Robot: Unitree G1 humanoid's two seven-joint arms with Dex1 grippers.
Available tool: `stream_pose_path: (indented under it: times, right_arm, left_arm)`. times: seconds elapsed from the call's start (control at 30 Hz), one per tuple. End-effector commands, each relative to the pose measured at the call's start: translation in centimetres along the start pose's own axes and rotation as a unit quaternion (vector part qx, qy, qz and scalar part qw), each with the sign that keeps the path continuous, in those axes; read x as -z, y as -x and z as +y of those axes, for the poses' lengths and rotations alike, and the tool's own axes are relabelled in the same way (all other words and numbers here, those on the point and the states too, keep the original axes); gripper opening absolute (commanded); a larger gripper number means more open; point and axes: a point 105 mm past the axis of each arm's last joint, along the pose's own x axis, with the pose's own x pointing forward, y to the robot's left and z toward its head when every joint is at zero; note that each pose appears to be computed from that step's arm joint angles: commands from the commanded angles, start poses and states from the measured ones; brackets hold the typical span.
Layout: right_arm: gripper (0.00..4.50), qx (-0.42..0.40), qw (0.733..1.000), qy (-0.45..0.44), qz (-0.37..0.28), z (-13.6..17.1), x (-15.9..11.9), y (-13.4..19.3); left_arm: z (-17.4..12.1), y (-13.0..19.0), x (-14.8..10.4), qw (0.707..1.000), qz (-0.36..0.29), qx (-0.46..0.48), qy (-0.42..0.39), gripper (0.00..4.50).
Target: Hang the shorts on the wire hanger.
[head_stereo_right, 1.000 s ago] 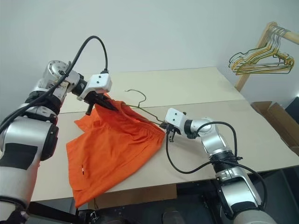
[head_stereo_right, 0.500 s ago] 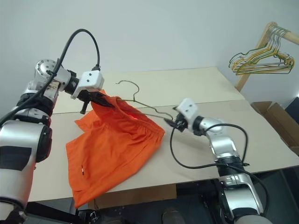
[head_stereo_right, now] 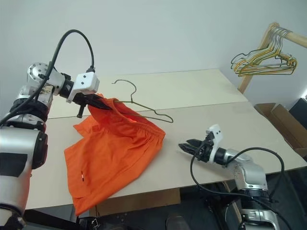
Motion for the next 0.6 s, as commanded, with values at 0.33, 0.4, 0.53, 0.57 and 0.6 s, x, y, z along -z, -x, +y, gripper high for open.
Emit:
stream_pose_path:
  times: [0.33, 0.4, 0.53, 0.57, 0.6]
  right_arm:
    - [3.09, -0.025, 0.999, -0.037, -0.019, 1.4, -0.7, -4.6]
    - [2.55, -0.024, 0.997, -0.06, -0.037, 1.2, -1.4, -4.8]
    - [1.15, -0.023, 0.997, -0.066, -0.039, 1.0, -1.7, -5.3]
    - [0.77, -0.023, 0.997, -0.067, -0.036, 1.1, -1.6, -5.5]
    - [0.36, -0.025, 0.997, -0.065, -0.035, 1.2, -1.6, -5.6]
  left_arm:
    - [0.5, 1.0, -0.9, 1.0, -0.017, -0.019, -0.013, 0.0]
    - [0.5, 1.0, -0.9, 1.0, -0.017, -0.019, -0.012, 0.0]
    - [0.4, 0.9, -0.8, 1.0, -0.02, -0.019, -0.01, 0.0]
    - [0.4, 0.8, -0.8, 1.0, -0.02, -0.018, -0.009, 0.0]
    - [0.4, 0.8, -0.7, 1.0, -0.021, -0.018, -0.009, 0.0]
